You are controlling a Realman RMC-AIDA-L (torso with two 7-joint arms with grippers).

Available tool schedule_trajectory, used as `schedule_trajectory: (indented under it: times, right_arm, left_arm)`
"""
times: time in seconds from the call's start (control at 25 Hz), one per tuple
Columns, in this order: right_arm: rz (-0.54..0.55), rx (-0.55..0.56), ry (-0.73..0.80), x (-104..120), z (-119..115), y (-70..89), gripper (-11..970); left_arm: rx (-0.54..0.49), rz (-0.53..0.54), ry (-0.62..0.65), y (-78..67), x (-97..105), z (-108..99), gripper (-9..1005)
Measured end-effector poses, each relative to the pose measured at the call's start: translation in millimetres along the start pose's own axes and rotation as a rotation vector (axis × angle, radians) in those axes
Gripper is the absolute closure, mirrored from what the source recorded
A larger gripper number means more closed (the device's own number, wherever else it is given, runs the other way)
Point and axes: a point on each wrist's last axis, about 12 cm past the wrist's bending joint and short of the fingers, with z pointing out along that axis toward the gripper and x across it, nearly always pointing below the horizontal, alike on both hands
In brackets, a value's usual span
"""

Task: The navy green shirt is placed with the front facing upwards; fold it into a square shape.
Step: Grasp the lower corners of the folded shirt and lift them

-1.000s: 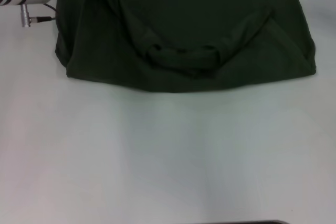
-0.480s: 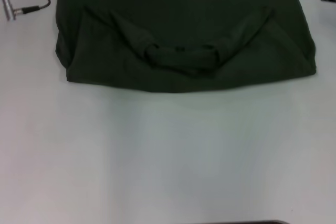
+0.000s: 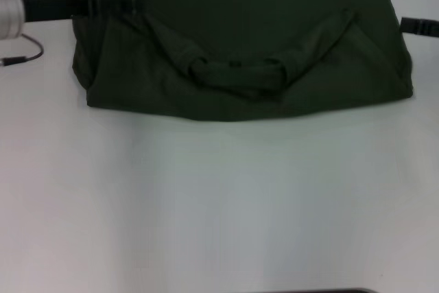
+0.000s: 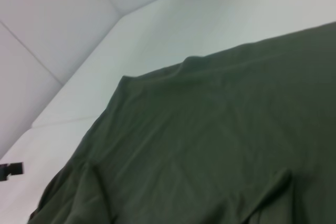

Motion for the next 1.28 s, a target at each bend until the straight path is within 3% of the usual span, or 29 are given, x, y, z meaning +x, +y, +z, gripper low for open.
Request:
schedule_trajectory:
  times: [0.24, 0.36, 0.8, 1.28]
  right_arm:
    - [0.038, -0.017, 0.078, 9.0, -12.7, -1.8, 221]
    - [0.065, -0.018, 0.114, 13.2, -14.3, -1.9, 220]
    - [0.104, 0.039, 0.137, 22.4, -11.8, -7.9, 224]
    - [0.084, 0.101, 0.171, 28.7, 16.9, -6.6, 226]
  left_arm:
    - [-0.072, -0.023, 0.024, 24.1, 22.1, -20.3, 76]
    - [-0.093, -0.024, 0.053, 29.3, 31.1, -24.6, 76]
    - [-0.104, -0.004, 0.119, 31.3, 40.1, -27.2, 76]
    - [-0.096, 0.012, 0.117, 28.5, 35.4, -24.6, 89]
